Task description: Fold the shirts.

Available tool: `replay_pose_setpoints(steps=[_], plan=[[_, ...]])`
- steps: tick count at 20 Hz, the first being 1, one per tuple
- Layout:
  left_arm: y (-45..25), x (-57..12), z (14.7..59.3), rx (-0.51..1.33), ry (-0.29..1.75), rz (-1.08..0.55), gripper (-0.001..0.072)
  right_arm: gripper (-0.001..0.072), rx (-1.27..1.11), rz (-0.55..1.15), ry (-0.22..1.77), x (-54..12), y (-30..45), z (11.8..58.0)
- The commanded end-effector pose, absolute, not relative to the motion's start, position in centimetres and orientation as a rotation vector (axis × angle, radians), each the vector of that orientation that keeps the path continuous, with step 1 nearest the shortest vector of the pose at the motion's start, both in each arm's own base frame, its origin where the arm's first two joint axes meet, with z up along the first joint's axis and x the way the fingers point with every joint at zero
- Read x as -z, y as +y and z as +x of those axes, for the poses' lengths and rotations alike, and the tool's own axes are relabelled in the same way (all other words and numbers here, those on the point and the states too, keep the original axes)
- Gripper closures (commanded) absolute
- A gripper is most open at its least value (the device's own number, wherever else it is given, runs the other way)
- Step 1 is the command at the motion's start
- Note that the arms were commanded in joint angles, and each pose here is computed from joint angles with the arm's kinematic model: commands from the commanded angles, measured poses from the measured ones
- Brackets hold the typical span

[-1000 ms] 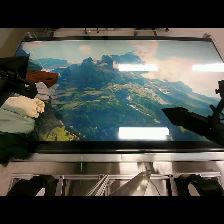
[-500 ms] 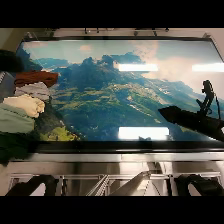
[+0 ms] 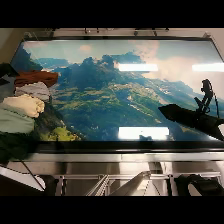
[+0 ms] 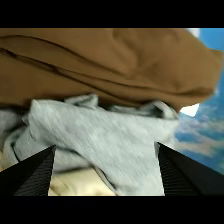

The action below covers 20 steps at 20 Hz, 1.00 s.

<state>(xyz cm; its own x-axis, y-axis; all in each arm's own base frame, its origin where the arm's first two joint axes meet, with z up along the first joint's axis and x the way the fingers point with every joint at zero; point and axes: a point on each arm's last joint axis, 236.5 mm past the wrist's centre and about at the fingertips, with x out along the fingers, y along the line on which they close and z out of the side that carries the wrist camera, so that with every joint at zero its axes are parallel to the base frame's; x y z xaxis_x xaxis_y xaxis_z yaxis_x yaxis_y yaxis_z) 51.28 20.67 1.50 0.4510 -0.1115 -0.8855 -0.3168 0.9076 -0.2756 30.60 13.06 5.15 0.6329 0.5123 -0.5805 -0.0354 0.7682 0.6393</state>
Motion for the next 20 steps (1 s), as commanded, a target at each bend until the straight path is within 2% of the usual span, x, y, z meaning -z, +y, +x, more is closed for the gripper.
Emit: replay_pose_setpoints(steps=[1, 9, 12, 13, 14, 15, 18, 20], plan=[[22.8, 3.2, 53.7, -0.155, 1.077, -0.477, -0.0010, 0.0694, -0.335, 0.630, 0.833, -5.1, 13.0, 30.7], [21.5, 9.2, 59.3, -0.152, 0.983, -0.401, -0.0009, 0.0694, -0.335, 0.627, 0.828, -5.2, 12.9, 30.8], [20.4, 9.2, 61.4, -0.152, 0.918, -0.366, -0.0007, 0.0694, -0.335, 0.628, 0.829, -5.2, 13.0, 30.8], [20.0, 8.8, 62.1, -0.149, 0.894, -0.355, 0.0069, 0.0694, -0.336, 0.628, 0.829, -5.2, 13.0, 30.8], [19.5, 8.4, 62.6, -0.145, 0.879, -0.345, 0.0414, 0.0694, -0.336, 0.628, 0.829, -5.2, 13.0, 30.8], [19.0, 8.1, 62.6, -0.136, 0.881, -0.342, 0.0699, 0.0694, -0.336, 0.627, 0.829, -5.2, 13.0, 30.8], [16.7, 6.5, 63.0, -0.096, 0.882, -0.327, 0.0683, 0.0694, -0.336, 0.627, 0.828, -5.2, 13.0, 30.8], [13.9, 2.7, 63.7, -0.041, 0.844, -0.279, 0.0683, 0.0694, -0.336, 0.626, 0.828, -5.2, 12.9, 30.8]])
